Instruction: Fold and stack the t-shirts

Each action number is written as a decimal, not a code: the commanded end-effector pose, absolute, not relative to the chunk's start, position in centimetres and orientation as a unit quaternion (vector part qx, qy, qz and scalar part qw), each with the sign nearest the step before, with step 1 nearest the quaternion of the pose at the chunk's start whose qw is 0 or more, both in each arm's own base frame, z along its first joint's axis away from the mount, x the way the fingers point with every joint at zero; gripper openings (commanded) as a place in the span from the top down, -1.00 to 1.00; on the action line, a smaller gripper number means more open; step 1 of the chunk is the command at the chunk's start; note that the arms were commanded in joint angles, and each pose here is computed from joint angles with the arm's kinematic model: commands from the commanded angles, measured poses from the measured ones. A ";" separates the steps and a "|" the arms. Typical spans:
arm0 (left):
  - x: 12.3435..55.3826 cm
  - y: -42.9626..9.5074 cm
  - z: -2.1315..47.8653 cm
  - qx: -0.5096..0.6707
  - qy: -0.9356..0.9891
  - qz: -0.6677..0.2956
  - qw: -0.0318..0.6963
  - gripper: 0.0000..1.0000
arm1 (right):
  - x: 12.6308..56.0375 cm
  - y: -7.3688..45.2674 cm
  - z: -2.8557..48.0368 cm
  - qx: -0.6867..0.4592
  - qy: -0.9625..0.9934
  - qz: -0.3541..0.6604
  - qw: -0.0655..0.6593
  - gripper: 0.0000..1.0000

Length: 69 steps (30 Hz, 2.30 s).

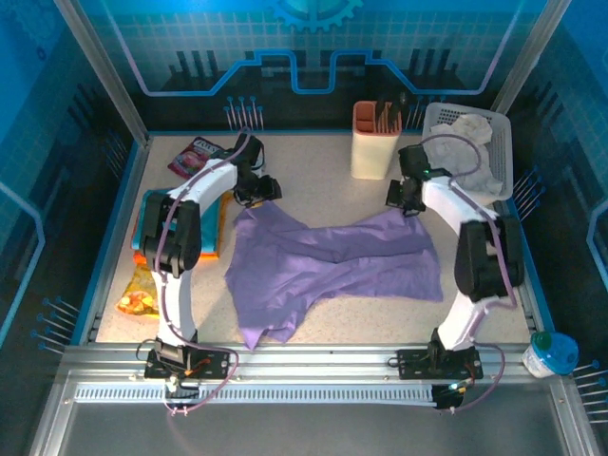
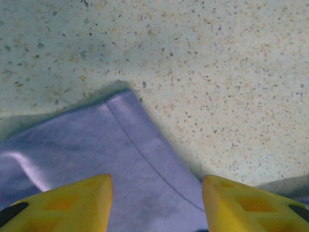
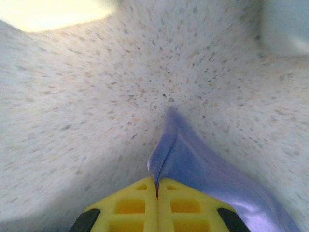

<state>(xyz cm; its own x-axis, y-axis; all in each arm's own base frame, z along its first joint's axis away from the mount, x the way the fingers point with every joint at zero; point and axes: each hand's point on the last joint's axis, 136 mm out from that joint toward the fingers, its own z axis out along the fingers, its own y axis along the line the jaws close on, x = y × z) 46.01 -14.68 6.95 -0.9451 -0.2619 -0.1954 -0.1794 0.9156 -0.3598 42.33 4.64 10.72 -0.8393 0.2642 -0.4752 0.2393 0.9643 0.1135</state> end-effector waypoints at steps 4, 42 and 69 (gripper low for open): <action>46.3 -15.6 5.0 -0.115 0.975 -0.173 0.084 -0.14 | 35.4 4.0 13.8 0.173 0.938 0.049 0.297 1.00; 30.5 -14.2 11.1 -0.136 0.954 -0.164 0.212 1.00 | 27.8 2.6 7.2 0.220 0.941 0.029 0.257 1.00; 31.7 -15.2 9.4 -0.047 0.975 -0.141 0.164 -0.17 | 25.8 1.4 5.3 0.237 0.944 0.014 0.231 1.00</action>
